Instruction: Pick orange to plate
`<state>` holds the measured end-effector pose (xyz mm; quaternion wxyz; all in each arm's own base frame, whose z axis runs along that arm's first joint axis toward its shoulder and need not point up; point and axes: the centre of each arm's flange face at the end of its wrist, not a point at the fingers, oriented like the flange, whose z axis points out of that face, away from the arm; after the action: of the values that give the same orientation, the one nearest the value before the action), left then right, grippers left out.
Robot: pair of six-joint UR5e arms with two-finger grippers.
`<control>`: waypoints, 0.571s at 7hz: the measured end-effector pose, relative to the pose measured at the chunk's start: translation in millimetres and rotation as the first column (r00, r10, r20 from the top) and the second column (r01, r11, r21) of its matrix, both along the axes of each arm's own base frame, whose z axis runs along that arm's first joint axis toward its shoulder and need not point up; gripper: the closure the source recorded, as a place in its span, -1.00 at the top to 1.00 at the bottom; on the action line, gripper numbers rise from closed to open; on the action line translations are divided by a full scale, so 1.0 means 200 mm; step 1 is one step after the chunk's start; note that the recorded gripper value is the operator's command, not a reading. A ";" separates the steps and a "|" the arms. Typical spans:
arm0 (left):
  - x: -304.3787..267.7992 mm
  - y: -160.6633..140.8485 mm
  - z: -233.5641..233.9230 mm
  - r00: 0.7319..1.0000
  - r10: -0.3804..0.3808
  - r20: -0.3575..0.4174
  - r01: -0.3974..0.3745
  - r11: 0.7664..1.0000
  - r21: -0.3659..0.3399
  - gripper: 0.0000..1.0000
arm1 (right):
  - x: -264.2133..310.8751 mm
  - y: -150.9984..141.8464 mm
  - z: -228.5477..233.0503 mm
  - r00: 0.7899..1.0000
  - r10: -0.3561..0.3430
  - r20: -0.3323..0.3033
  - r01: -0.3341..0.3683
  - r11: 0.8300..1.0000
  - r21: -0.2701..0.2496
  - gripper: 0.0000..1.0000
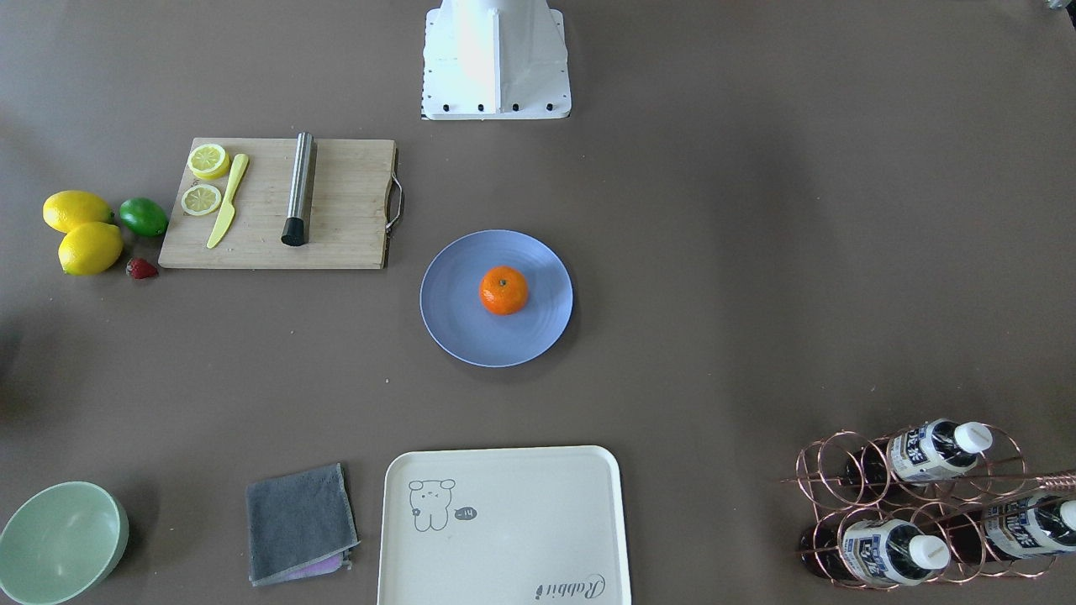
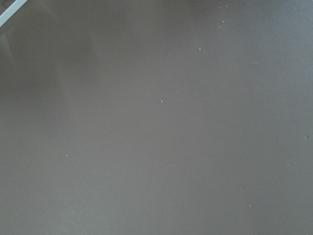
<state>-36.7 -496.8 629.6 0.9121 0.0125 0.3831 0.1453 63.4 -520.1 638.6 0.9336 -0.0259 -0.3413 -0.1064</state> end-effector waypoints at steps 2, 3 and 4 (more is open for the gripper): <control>0.00 0.01 0.01 1.000 -0.001 0.001 0.001 1.000 -0.005 0.96 | 0.08 0.15 0.25 1.000 0.016 -0.013 -0.015 1.000 0.026 1.00; 0.00 0.01 0.01 1.000 -0.002 0.001 0.002 1.000 -0.006 0.96 | 0.09 0.19 0.31 1.000 0.022 -0.014 -0.021 0.999 0.032 1.00; 0.00 0.01 0.01 1.000 -0.003 0.000 0.003 1.000 -0.005 0.96 | 0.09 0.20 0.33 0.999 0.032 -0.014 -0.031 0.999 0.027 1.00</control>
<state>-37.3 -494.7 632.0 0.9124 0.0106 0.3833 0.1430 81.3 -479.6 704.7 0.9378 -0.0088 -0.3335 -0.0959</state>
